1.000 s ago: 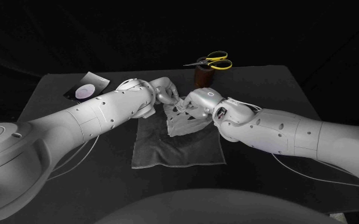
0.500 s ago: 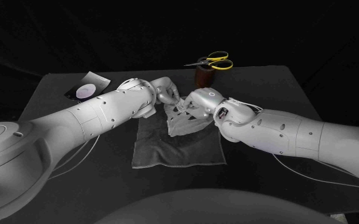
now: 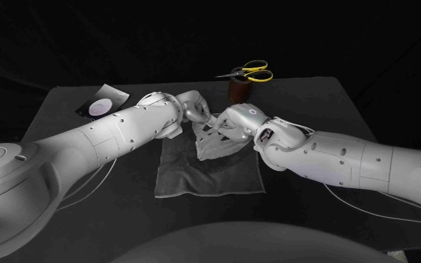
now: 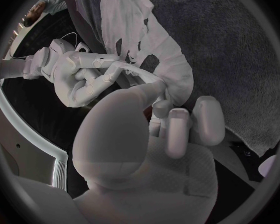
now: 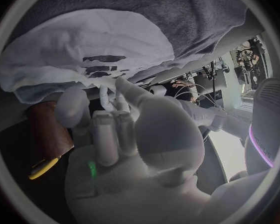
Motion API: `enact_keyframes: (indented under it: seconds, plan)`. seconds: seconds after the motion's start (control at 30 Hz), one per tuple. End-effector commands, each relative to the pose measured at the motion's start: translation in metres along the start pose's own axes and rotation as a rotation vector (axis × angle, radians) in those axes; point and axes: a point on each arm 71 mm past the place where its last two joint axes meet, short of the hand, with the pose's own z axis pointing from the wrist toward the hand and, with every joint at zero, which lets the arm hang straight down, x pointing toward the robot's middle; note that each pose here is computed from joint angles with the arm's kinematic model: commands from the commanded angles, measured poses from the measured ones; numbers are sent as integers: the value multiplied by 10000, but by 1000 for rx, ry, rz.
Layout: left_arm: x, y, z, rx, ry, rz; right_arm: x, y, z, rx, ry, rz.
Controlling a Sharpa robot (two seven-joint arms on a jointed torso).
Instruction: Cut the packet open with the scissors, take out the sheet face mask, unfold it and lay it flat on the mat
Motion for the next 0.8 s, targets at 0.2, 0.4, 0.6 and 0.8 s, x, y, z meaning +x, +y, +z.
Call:
enact_keyframes:
  seconds: [0.2, 0.4, 0.6, 0.8]
  plan:
    - [47, 23, 0, -19, 34, 0, -89, 41, -40, 4, -34, 25]
    - [42, 17, 1, -15, 29, -11, -116, 18, -17, 20, -38, 21]
    - [31, 15, 1, -10, 20, -25, -139, 3, 27, 29, -42, 18]
    - [19, 17, 1, -5, 14, -56, -201, -15, 91, 45, -36, 7]
